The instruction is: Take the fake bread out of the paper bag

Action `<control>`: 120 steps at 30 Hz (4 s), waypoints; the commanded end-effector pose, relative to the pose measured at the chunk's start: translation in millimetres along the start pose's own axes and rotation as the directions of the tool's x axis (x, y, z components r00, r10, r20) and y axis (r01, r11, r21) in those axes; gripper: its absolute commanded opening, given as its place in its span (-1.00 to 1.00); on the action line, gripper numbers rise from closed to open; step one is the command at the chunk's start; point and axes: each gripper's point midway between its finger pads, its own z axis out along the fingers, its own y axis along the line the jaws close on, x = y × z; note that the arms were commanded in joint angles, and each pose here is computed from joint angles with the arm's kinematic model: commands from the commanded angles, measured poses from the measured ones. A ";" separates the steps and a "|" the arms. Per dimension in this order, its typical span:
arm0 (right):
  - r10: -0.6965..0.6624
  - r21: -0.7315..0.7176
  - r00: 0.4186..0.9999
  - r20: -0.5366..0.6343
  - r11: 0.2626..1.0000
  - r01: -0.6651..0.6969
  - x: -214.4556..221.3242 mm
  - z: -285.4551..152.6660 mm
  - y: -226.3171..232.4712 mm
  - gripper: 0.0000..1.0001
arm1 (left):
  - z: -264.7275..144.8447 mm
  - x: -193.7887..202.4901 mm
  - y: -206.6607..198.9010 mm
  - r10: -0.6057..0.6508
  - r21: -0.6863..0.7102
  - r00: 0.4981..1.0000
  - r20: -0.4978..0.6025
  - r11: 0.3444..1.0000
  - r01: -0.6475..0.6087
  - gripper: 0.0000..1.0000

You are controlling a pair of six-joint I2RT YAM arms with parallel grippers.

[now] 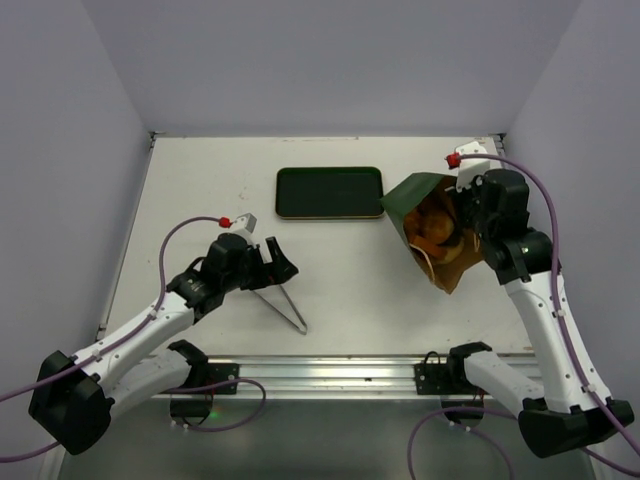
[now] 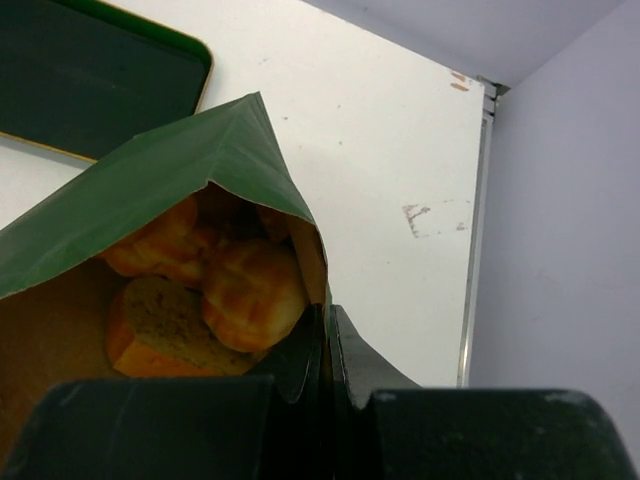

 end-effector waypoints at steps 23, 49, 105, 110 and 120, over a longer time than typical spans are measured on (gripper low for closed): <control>0.043 -0.121 0.997 -0.058 0.991 -0.050 41.5 53.0 39.7 -1.00 | 1.6 2.2 9.5 0.068 -0.029 0.998 -0.001 0.997 -0.068 0.95; 0.217 -0.376 0.973 -0.078 0.898 -0.230 34.1 70.0 98.3 -1.00 | 40.9 4.5 22.8 0.025 -0.137 1.000 -0.014 0.990 -0.026 0.89; 0.268 -0.329 0.963 -0.016 0.908 -0.258 31.6 60.4 88.8 -1.00 | 51.5 85.5 87.5 -0.378 -0.765 0.897 0.229 0.499 0.406 0.40; 0.271 -0.334 0.962 -0.011 0.906 -0.259 30.0 58.8 88.5 -1.00 | 51.9 84.9 96.9 -0.350 -0.787 0.910 0.224 0.486 0.380 0.30; 0.279 -0.340 0.960 -0.002 0.903 -0.263 28.5 54.8 88.0 -1.00 | 57.6 79.6 102.0 -0.289 -0.807 0.942 0.172 0.507 0.303 -0.27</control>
